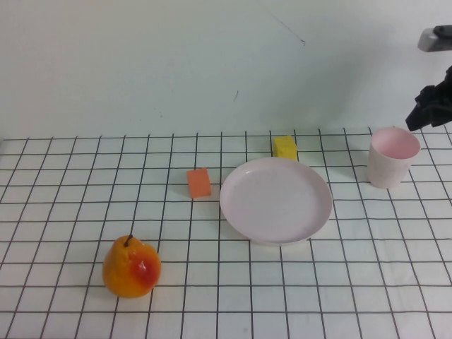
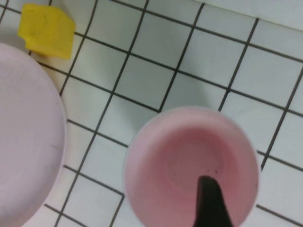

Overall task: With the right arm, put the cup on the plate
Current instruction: Pick up the cup from the table, then place the cup on the plate

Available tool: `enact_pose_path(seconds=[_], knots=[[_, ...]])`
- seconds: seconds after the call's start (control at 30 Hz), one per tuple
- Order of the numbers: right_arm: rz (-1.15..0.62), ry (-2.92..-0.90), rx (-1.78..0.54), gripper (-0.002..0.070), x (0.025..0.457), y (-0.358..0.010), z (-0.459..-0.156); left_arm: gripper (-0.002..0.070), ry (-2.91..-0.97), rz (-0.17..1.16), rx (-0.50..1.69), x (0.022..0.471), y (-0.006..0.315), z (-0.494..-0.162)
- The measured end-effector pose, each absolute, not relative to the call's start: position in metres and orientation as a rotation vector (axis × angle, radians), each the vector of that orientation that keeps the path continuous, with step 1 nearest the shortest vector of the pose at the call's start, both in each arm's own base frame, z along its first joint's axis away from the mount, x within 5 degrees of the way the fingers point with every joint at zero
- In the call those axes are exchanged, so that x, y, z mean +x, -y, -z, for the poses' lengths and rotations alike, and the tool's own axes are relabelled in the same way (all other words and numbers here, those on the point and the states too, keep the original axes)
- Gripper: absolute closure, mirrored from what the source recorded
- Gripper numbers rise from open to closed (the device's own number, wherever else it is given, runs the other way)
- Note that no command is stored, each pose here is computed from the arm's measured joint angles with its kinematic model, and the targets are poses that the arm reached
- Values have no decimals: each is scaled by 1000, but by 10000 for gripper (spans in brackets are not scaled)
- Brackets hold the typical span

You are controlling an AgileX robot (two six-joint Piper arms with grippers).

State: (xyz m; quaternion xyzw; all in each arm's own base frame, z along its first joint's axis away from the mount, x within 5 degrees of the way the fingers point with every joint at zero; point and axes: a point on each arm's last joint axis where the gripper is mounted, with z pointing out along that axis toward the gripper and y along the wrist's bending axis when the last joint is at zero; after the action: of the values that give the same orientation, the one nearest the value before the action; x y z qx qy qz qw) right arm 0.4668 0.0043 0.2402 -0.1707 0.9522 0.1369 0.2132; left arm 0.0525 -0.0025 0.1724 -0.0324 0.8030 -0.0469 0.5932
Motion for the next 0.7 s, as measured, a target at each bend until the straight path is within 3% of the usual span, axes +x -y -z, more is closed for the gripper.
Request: enact_pose_path(seconds=[0.27, 0.33, 0.43, 0.53, 0.7], knots=[[-412, -2718, -483, 300, 485, -3, -190, 678, -1867, 109, -75, 53, 2, -172], [-424, -2737, -511, 353, 486, -6, -181, 678, -1867, 109, -75, 53, 2, -172], [-442, -2756, -581, 494, 485, -15, -173, 678, -1867, 109, -75, 53, 2, -172], [-460, -2756, -665, 618, 483, -27, -176, 678, -1867, 109, -75, 53, 2, -172], [-511, -2650, -785, 644, 487, -66, -209, 678, -1867, 109, -75, 53, 2, -172]])
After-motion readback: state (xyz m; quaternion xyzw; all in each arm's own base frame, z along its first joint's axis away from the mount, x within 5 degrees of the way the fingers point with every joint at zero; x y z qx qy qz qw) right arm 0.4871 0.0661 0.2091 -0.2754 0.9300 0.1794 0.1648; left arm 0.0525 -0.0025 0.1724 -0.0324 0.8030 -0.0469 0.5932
